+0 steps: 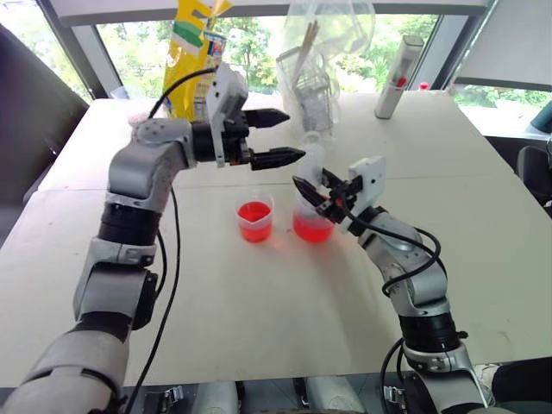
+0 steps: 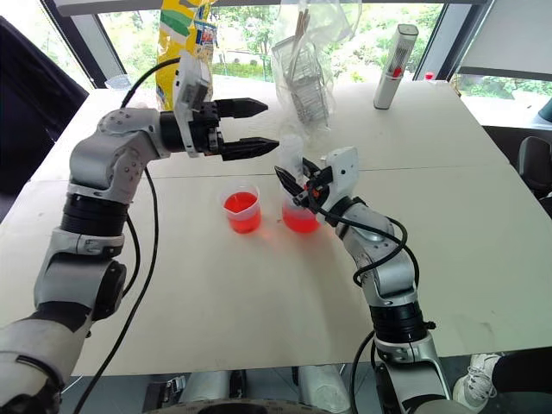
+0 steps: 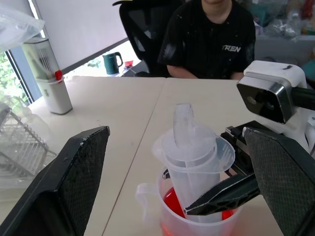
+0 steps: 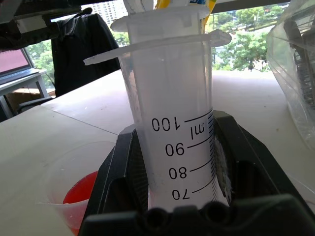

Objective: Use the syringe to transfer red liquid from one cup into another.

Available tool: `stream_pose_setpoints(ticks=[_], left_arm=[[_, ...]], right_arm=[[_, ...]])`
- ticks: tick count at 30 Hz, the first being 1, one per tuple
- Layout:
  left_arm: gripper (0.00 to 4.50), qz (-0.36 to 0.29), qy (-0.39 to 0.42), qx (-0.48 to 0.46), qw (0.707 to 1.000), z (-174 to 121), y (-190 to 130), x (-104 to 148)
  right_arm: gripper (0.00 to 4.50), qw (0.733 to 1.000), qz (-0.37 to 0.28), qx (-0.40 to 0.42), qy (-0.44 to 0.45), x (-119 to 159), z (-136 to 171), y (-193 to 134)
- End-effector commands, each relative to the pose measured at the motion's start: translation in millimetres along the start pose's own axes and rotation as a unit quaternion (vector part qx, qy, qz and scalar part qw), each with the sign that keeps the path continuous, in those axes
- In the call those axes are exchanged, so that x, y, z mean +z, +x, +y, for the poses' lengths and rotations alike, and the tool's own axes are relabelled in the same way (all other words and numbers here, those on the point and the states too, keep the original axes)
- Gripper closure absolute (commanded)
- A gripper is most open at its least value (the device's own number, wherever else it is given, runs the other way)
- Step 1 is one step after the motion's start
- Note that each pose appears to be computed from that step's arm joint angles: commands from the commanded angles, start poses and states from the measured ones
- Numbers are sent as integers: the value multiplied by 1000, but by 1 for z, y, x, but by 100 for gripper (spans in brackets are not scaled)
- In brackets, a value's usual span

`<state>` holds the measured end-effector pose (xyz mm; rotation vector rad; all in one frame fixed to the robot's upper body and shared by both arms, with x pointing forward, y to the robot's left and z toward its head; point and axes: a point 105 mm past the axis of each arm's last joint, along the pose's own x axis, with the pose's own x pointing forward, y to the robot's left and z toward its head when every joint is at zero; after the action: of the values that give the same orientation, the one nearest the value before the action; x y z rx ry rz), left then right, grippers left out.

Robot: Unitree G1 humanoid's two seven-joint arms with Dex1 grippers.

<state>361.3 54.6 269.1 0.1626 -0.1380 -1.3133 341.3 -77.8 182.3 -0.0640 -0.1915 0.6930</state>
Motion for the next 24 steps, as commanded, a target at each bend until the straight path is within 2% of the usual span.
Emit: stream_pose_setpoints(ticks=[1,2,5,7,12,24], left_arm=[[0,-20,15,-9,1000,-2,7,16],[0,-20,14,-9,1000,-3,7,15],[81,-20,7,-8,1000,-3,11,11],[174,-20,-2,-6,1000,-2,14,7],[446,-22,-9,-11,1000,-4,16,3],[446,-59,6,4,998,7,23,27]], right_arm=[[310,1000,-14,12,-22,11,3,2],[310,1000,-14,12,-22,11,4,2],[310,1000,-16,13,-21,13,6,2],[310,1000,-15,13,-20,13,8,1],[310,1000,-11,14,-21,11,9,-1],[310,1000,21,15,-12,3,7,-4]])
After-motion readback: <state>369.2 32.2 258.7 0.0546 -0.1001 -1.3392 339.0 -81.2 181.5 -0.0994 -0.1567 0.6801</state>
